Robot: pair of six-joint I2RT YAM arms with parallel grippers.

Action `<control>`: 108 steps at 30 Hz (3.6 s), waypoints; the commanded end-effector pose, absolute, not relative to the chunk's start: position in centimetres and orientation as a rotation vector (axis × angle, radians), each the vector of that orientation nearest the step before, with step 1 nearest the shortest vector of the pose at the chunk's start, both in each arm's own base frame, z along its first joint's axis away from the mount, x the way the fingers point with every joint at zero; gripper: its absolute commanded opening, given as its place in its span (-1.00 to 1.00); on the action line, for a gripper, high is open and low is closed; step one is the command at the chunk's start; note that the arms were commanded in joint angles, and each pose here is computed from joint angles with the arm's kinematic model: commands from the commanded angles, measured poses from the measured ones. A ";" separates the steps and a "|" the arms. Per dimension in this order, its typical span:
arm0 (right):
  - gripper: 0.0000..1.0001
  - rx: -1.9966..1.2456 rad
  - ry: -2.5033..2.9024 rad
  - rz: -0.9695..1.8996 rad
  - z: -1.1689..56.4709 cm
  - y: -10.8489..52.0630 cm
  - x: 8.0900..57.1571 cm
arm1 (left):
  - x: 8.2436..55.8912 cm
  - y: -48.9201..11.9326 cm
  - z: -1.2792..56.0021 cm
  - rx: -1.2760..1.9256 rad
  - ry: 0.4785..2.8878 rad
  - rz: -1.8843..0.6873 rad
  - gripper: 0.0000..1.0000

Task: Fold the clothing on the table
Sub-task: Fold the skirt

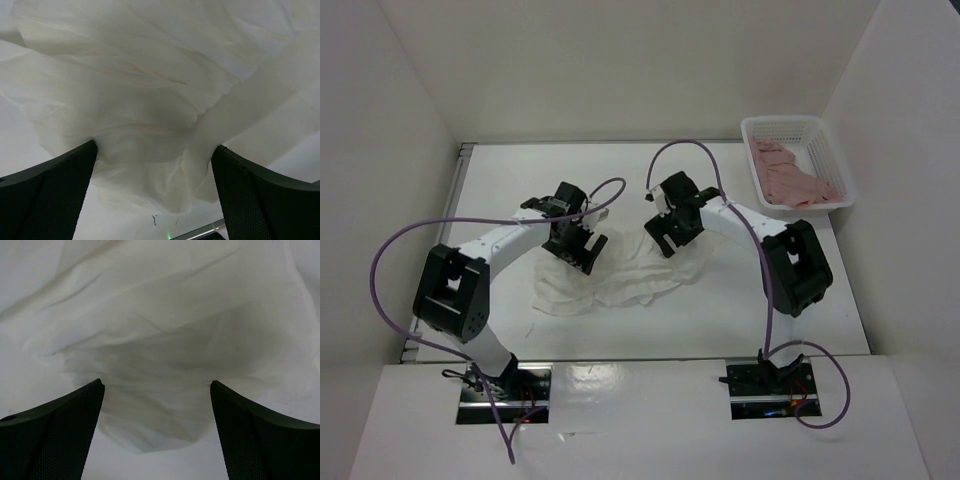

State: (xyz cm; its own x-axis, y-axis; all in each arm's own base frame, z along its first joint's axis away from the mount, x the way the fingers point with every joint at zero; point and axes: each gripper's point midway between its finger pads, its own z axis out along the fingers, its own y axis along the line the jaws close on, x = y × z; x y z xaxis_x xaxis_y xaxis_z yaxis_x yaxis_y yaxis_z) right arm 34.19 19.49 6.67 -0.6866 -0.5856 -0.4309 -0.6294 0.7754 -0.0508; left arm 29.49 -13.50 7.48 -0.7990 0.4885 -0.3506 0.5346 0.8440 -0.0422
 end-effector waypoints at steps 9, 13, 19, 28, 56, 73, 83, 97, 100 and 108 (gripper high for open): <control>0.88 -0.792 2.590 0.157 3.5 20.9 36.6 | 31.5 -12.4 3.9 0.551 2.811 -0.131 1.00; 0.91 -0.779 2.606 0.135 2.2 20.8 36.8 | 31.8 -12.8 2.6 0.544 2.838 -0.146 1.00; 0.91 -0.736 2.584 0.103 1.6 20.9 38.8 | 34.6 -14.1 2.4 0.533 2.797 -0.205 1.00; 0.93 -0.575 2.542 0.099 2.4 19.2 44.5 | 40.4 -13.9 2.4 0.487 2.733 -0.171 1.00; 0.95 -0.434 2.307 0.263 16.1 16.8 48.1 | 45.9 -10.9 14.2 0.380 2.525 -0.300 1.00; 0.95 -0.504 2.261 0.350 19.5 14.9 40.7 | 43.3 -8.7 13.2 0.332 2.527 -0.176 1.00; 0.95 -0.576 2.278 0.393 17.8 15.3 39.5 | 49.3 -8.7 12.3 0.195 2.470 -0.113 1.00; 0.95 -0.598 2.309 0.416 16.1 15.6 39.3 | 50.7 -11.4 15.6 0.196 2.415 -0.232 1.00; 0.95 -0.602 2.307 0.427 16.2 15.7 39.0 | 50.7 -11.3 13.2 0.208 2.468 -0.189 1.00; 0.95 -0.635 2.266 0.450 17.1 16.0 38.7 | 49.2 -10.6 8.6 0.232 2.553 -0.016 1.00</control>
